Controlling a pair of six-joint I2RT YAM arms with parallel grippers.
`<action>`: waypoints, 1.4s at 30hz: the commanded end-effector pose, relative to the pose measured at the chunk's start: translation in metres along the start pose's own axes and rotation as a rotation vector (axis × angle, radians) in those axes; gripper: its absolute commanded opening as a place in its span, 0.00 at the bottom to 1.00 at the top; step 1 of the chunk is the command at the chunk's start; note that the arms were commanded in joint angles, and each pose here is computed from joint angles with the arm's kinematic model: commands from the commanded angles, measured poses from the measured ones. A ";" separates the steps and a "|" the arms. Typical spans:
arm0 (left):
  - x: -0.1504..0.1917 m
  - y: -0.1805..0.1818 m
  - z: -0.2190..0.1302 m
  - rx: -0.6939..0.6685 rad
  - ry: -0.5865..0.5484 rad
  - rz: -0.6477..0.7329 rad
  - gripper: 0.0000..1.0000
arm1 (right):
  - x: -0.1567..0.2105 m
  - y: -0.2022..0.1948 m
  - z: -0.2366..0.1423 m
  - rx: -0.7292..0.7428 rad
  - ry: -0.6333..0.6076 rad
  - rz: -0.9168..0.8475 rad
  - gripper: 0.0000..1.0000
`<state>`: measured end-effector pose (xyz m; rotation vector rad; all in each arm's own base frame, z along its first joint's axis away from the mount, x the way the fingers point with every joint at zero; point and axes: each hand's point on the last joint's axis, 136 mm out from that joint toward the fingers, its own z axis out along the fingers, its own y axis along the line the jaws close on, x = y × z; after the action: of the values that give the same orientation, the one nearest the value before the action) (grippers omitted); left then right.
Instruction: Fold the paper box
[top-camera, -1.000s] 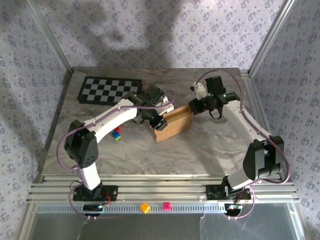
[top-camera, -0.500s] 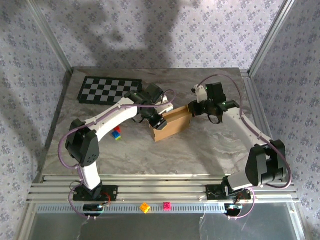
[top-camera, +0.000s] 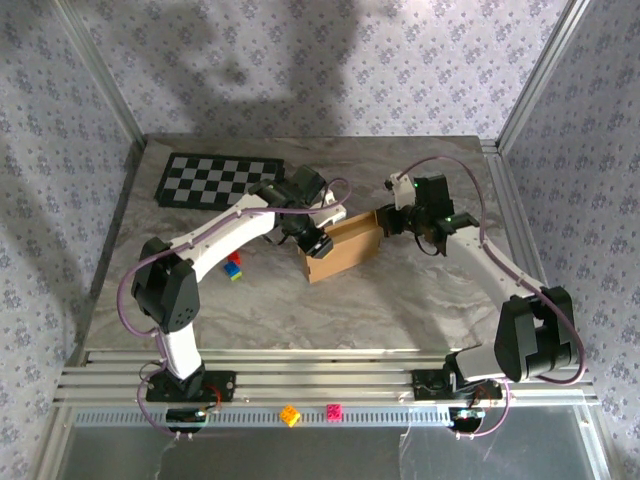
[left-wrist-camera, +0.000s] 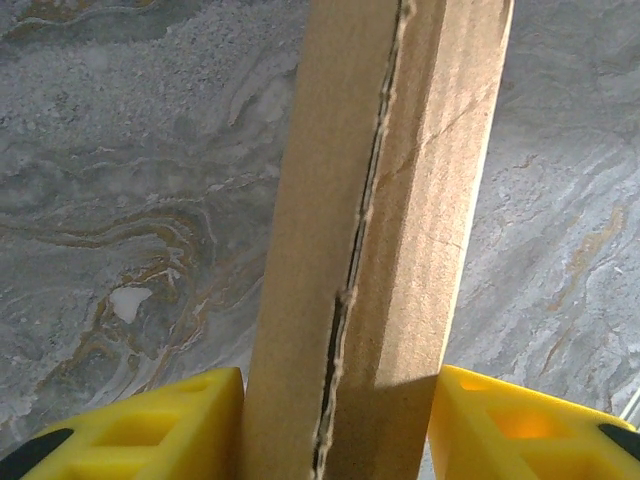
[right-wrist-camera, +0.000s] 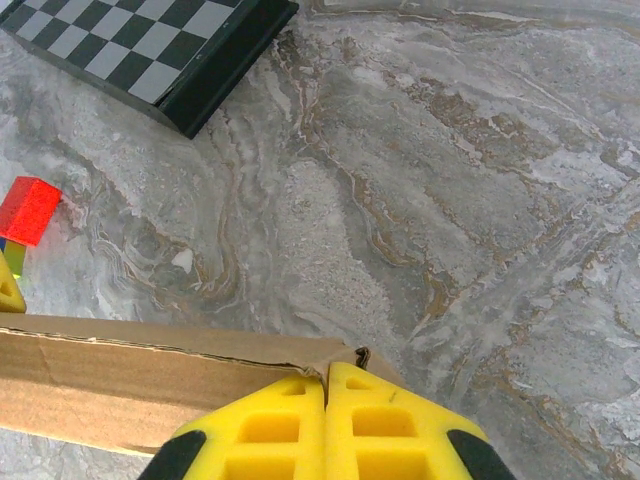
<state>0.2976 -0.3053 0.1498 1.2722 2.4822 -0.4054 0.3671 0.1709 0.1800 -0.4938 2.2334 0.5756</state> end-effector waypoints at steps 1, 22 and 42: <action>0.003 0.027 0.008 -0.099 0.035 -0.054 0.50 | 0.037 0.006 0.005 -0.045 0.096 0.027 0.00; -0.013 0.016 -0.047 -0.064 -0.126 -0.248 0.70 | 0.035 0.003 0.008 0.016 0.071 -0.012 0.00; 0.053 -0.001 -0.081 0.102 -0.081 -0.638 0.36 | 0.035 0.002 0.012 0.022 0.109 0.002 0.00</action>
<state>0.2683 -0.2333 0.1915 0.5266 2.7478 -0.6360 0.3667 0.1754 0.1745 -0.5120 2.2082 0.5404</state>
